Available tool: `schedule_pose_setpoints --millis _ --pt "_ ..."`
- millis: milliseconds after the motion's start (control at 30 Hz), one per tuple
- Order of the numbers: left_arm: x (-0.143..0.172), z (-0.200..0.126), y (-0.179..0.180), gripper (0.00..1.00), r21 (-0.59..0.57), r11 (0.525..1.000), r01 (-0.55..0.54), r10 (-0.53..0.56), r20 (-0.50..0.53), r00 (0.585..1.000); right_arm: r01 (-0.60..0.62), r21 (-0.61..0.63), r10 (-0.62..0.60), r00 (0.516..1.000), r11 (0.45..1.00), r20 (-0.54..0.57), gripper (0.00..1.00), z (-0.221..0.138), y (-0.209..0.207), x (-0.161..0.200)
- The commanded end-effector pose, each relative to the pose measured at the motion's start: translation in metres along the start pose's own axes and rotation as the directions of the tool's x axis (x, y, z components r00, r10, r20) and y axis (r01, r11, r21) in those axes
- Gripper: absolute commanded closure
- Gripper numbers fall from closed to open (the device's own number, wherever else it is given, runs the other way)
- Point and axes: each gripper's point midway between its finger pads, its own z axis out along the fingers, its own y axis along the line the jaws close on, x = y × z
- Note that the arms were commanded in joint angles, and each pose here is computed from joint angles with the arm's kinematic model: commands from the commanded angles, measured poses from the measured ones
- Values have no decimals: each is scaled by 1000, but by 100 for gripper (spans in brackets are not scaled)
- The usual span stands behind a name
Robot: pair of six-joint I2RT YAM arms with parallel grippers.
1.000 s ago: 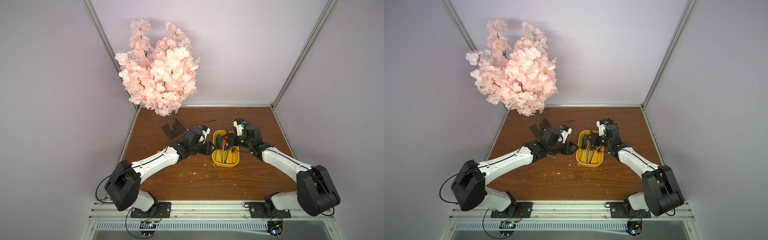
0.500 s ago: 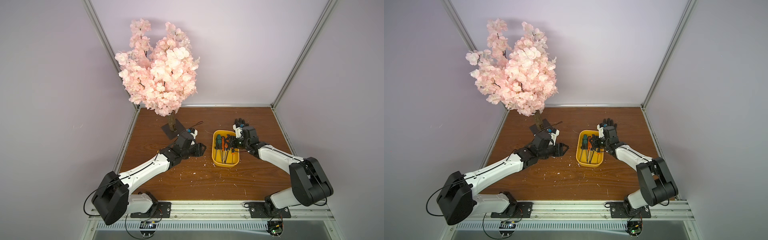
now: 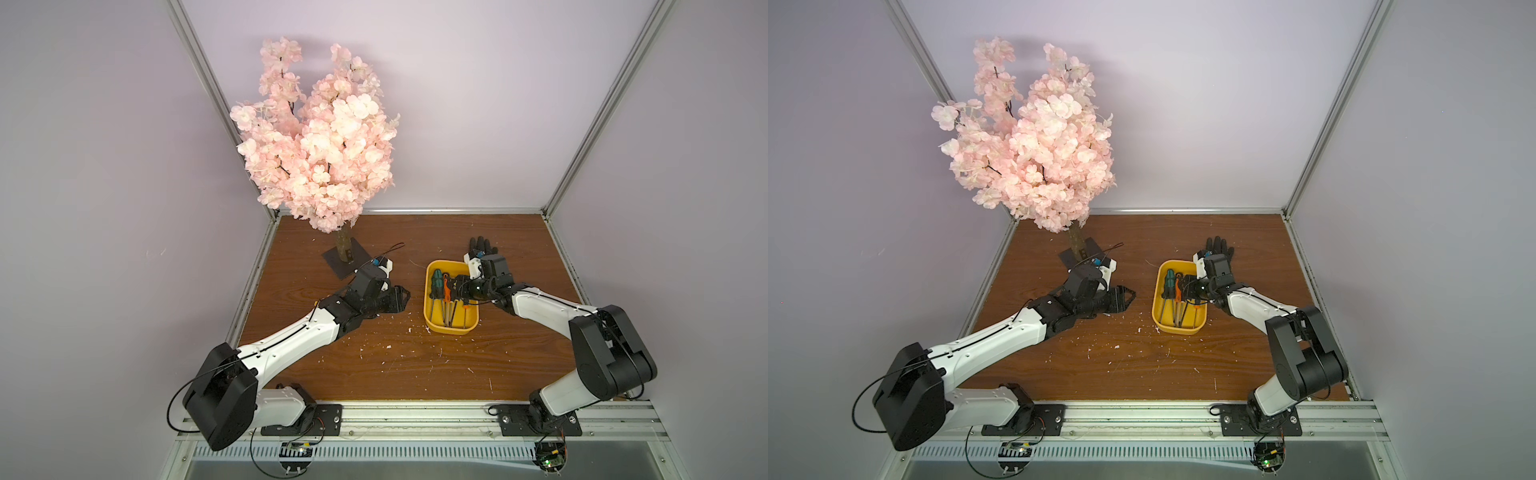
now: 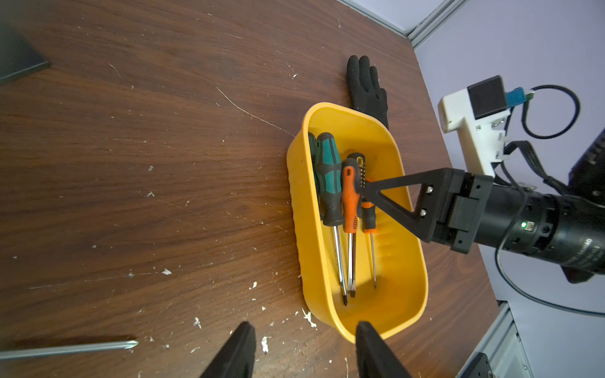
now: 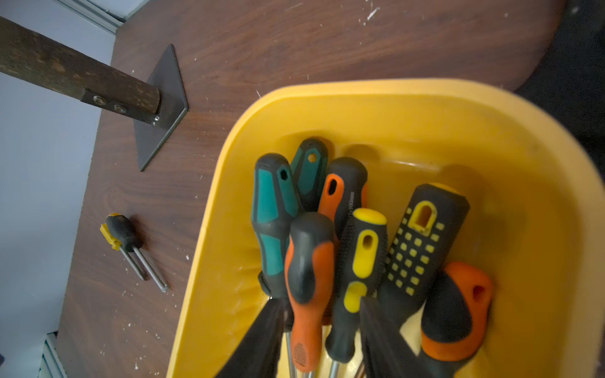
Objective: Put the screwdriver on the desktop into the storage box
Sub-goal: Place the screwdriver in the storage box.
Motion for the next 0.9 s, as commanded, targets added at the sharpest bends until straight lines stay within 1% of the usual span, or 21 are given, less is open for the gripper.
schedule_pose_setpoints --millis 0,133,300,467,533,600,700,800,867 --pt "-1 -2 10 47 -36 999 17 -16 18 1000 47 -18 -45 995 999 84 50 -19 19 -31" --pt "-3 -2 17 47 -68 997 37 -35 29 999 55 -20 -52 993 998 102 50 -28 23 -36" --pt "-3 -4 25 48 -110 993 51 -47 37 998 48 -23 -45 992 999 119 50 -37 24 -33" --pt "-3 -7 40 48 -173 981 86 -79 50 996 35 -34 -31 991 999 130 50 -45 24 -27" --pt "-1 -9 50 48 -217 969 120 -109 58 992 30 -39 -24 990 999 140 50 -51 24 -25" --pt "0 -14 64 49 -278 947 161 -146 74 986 30 -44 -23 988 999 151 50 -57 25 -25" --pt "7 -23 95 51 -382 889 252 -235 90 968 36 -39 -29 985 999 169 50 -65 26 -26" --pt "19 -34 128 49 -468 808 357 -346 113 931 45 -35 -38 982 998 184 50 -72 28 -28" --pt "25 -41 144 50 -512 757 407 -392 142 909 50 -31 -43 981 998 189 50 -74 28 -28"
